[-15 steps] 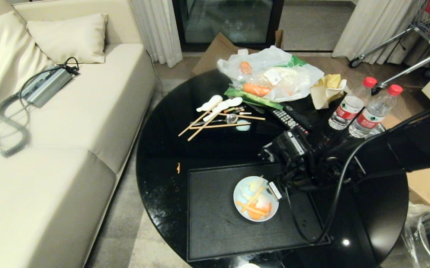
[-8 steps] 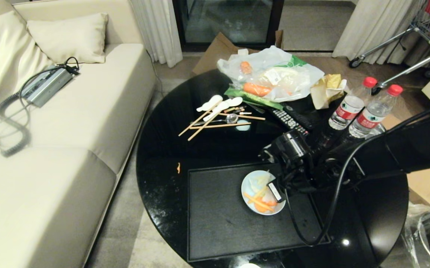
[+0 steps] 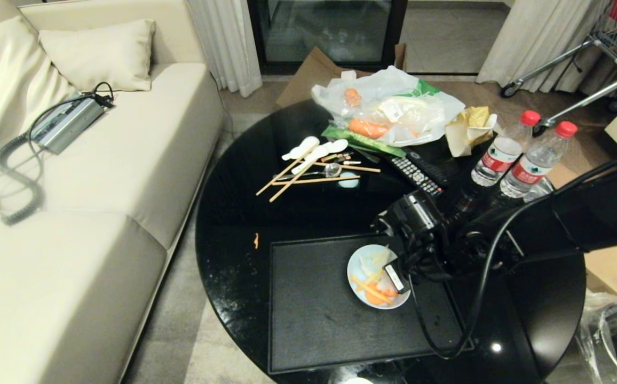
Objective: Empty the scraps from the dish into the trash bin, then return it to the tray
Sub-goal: Pick up the bowl with leftover food
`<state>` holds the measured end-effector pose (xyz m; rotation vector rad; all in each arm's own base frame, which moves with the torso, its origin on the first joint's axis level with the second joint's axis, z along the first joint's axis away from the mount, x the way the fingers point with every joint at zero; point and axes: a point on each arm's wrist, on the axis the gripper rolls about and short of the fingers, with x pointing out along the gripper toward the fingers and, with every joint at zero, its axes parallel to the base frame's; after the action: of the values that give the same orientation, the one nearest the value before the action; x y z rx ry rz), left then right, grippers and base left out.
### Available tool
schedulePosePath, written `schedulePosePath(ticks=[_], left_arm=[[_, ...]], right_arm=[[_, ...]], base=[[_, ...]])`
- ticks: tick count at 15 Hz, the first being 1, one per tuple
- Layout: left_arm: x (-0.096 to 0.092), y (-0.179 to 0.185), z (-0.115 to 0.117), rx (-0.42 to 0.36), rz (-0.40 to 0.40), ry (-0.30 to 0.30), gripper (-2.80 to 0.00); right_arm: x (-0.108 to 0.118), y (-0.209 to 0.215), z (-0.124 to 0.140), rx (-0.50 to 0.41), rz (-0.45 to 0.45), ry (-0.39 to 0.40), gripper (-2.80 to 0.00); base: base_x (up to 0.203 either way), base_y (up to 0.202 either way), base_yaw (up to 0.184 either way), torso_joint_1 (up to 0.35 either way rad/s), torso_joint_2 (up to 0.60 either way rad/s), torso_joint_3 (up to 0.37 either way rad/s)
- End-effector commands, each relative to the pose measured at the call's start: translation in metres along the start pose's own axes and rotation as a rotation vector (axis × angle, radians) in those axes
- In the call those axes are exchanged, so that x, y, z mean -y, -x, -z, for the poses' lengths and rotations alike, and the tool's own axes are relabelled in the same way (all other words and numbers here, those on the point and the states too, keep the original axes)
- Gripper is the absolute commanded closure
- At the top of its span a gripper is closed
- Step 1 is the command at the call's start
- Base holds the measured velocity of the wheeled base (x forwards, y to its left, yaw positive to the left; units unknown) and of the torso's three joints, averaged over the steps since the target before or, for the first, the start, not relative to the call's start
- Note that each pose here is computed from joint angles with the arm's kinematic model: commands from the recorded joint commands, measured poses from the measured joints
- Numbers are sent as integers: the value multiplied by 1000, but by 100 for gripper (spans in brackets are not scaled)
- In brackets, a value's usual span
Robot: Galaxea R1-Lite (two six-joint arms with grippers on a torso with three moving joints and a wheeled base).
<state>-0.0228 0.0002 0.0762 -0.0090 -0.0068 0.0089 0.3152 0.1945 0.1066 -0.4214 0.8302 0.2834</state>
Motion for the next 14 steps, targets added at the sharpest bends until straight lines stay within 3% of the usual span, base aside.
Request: schedulePosePath(ticks=[1,6,14], left_arm=[[0,0,0,1,0,0,0],[0,0,0,1,0,0,0],[0,0,0,1,0,0,0]], right_arm=[[4,8,-3,20,6,-24,0],[30,25,1,33,41,-115,0],[83,55,37,-1,129,-267,0]], base=[[0,0,0,0,0,0],[0,0,0,0,0,0],[0,0,0,0,0,0]])
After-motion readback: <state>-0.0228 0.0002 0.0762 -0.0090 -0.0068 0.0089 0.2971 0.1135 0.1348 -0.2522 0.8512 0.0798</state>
